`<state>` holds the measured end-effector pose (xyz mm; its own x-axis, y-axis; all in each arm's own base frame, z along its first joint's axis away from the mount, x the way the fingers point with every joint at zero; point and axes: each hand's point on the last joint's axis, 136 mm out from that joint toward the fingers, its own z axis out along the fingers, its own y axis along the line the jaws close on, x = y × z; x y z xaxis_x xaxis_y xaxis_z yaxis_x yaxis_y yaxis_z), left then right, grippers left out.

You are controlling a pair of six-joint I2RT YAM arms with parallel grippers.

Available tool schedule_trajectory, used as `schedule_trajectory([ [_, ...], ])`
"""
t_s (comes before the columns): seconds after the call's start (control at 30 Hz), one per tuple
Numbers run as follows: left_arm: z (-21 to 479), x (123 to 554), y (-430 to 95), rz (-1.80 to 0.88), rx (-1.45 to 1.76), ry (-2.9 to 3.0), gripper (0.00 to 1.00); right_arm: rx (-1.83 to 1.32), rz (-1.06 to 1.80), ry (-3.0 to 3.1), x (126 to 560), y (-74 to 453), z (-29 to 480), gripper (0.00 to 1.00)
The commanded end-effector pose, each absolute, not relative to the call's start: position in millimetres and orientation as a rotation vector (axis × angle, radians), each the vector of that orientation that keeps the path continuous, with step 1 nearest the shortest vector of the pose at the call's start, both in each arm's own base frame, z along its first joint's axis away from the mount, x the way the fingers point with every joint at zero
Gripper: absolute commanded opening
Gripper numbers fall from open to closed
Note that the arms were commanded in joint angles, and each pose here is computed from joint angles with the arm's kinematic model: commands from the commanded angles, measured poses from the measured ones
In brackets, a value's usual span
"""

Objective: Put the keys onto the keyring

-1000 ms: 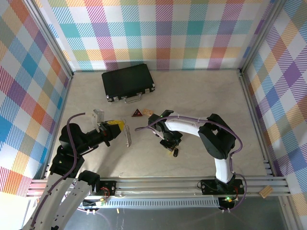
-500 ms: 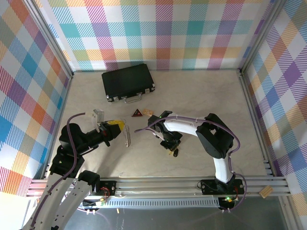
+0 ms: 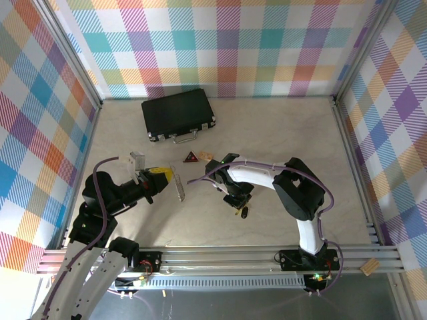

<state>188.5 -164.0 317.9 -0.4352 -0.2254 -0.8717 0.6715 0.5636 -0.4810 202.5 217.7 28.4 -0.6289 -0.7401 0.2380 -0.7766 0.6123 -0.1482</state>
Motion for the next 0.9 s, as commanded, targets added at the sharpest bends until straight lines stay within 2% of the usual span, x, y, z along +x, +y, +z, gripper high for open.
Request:
schedule_trajectory([
  [0.0, 340, 186, -157, -1.011, 0.387, 1.666, 0.0, 1.3, 0.398, -2.633, 201, 215, 29, 0.11],
  [0.4, 337, 189, -154, -0.978, 0.369, 1.685, 0.0, 1.256, 0.341, -2.691, 196, 217, 35, 0.01],
  [0.57, 338, 188, -155, -0.991, 0.374, 1.675, 0.0, 1.169, 0.252, -2.824, 194, 222, 43, 0.0],
  [0.87, 343, 183, -158, -1.032, 0.386, 1.644, 0.0, 0.974, -0.297, -3.238, 191, 251, 59, 0.0],
])
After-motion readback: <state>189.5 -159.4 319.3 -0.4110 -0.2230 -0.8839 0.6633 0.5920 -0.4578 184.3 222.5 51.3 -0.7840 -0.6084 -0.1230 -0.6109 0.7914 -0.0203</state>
